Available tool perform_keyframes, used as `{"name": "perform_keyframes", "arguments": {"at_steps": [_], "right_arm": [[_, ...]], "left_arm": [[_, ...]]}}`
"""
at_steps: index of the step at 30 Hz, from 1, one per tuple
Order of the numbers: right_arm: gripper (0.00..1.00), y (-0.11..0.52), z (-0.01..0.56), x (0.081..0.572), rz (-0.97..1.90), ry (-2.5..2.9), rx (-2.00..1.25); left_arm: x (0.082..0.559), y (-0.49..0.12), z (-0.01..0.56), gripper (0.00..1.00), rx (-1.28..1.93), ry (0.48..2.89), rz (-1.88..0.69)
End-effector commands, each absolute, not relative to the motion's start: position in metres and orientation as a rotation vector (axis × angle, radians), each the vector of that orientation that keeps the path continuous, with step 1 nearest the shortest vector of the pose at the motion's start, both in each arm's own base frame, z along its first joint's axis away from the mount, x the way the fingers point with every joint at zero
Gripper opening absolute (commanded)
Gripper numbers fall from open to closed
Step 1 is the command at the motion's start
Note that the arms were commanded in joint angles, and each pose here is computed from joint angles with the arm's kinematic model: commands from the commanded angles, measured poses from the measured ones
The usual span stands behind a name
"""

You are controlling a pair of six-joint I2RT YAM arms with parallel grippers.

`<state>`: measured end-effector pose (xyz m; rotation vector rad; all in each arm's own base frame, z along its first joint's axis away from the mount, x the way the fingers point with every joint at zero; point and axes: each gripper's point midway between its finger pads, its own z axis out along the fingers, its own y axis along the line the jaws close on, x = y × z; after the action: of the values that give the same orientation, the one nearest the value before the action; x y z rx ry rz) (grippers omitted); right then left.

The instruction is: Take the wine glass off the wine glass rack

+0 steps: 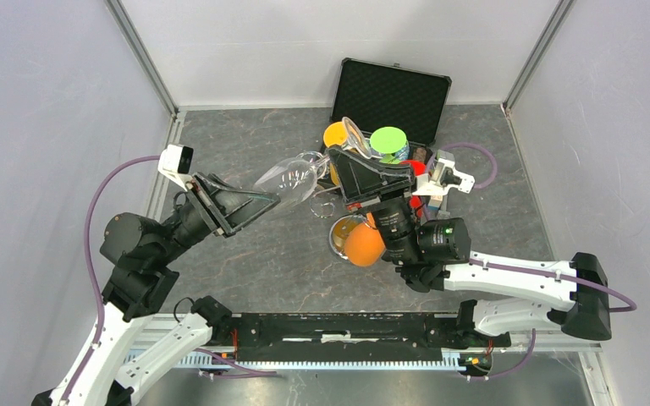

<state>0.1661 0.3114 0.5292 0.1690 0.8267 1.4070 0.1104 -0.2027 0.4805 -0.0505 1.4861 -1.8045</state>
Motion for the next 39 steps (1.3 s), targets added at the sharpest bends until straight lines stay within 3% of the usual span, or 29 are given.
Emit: {"name": "perform_keyframes", "arguments": {"at_steps": [1, 10, 20, 23, 25, 26, 30, 39], "right_arm": [[0.00, 0.293, 0.536, 0.175, 1.422, 0.823, 0.302], [0.00, 0.278, 0.523, 0.181, 1.418, 0.816, 0.384], [0.00, 0.278, 0.515, 0.186, 1.385, 0.867, 0.397], [0.00, 0.277, 0.515, 0.186, 1.386, 0.861, 0.402], [0.00, 0.275, 0.514, 0.187, 1.382, 0.861, 0.404], [0.00, 0.275, 0.514, 0.187, 1.382, 0.859, 0.406], [0.00, 0.275, 0.512, 0.187, 1.380, 0.861, 0.404], [0.00, 0.279, 0.510, 0.185, 1.385, 0.863, 0.380]], "left_arm": [[0.086, -0.198, 0.511, 0.31, 0.073, 1.325, -1.909], [0.089, -0.197, 0.513, 0.03, 0.077, 1.301, -1.882], [0.099, -0.196, 0.508, 0.03, 0.068, 1.292, -1.796], [0.102, -0.196, 0.506, 0.26, 0.057, 1.304, -1.781], [0.104, -0.195, 0.506, 0.30, 0.055, 1.304, -1.769], [0.104, -0.195, 0.506, 0.27, 0.055, 1.304, -1.765], [0.108, -0.194, 0.504, 0.03, 0.043, 1.315, -1.727], [0.116, -0.191, 0.508, 0.02, 0.032, 1.301, -1.668]]}}
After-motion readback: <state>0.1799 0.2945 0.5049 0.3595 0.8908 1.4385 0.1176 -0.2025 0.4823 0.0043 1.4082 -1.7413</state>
